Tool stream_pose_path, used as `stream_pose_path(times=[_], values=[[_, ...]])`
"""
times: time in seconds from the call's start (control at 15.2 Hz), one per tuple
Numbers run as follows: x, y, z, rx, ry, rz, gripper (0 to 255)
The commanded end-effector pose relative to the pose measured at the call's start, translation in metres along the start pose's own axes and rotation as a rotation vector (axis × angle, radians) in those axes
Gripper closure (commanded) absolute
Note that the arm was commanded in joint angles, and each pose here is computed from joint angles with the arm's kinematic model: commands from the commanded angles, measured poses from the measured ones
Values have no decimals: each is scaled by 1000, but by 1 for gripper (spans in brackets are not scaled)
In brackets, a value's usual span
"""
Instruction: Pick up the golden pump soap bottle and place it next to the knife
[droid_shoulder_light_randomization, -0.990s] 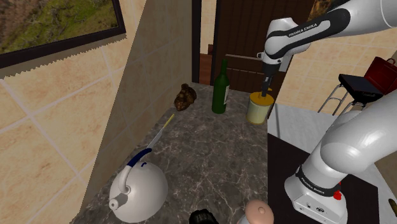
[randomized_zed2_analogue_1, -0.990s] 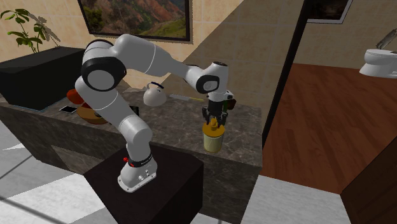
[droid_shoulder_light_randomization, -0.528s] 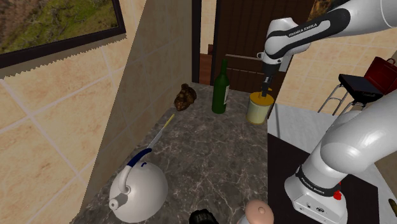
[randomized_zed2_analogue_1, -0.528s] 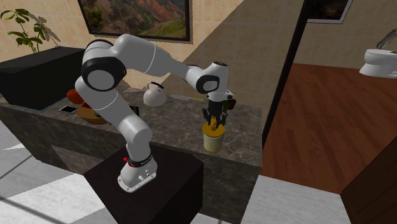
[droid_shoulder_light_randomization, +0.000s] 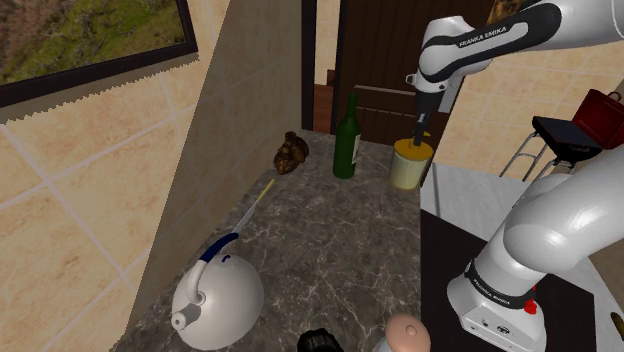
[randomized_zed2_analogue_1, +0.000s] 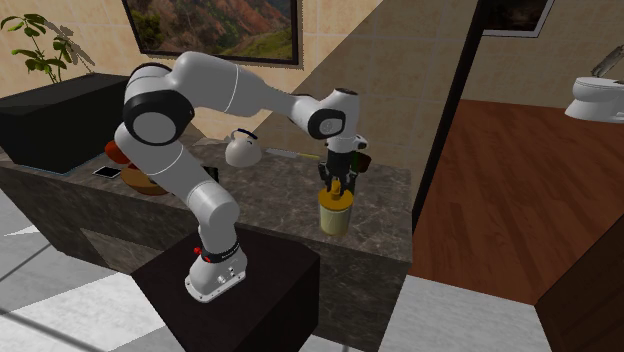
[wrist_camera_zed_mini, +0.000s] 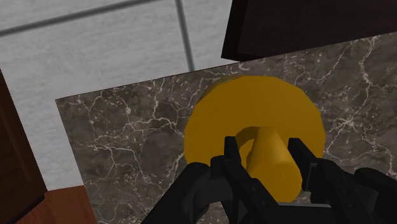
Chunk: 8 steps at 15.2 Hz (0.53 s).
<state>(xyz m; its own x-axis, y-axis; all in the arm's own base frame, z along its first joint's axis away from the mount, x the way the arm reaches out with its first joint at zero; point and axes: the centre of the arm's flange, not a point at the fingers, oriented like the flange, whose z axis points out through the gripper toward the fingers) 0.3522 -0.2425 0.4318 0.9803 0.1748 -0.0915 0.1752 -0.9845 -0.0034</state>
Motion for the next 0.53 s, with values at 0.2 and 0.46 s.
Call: stream_pose_path(times=[0.2, 0.46], values=[[-2, 1, -27, 0, 0, 0, 255], [-4, 1, -48, 0, 0, 0, 255]])
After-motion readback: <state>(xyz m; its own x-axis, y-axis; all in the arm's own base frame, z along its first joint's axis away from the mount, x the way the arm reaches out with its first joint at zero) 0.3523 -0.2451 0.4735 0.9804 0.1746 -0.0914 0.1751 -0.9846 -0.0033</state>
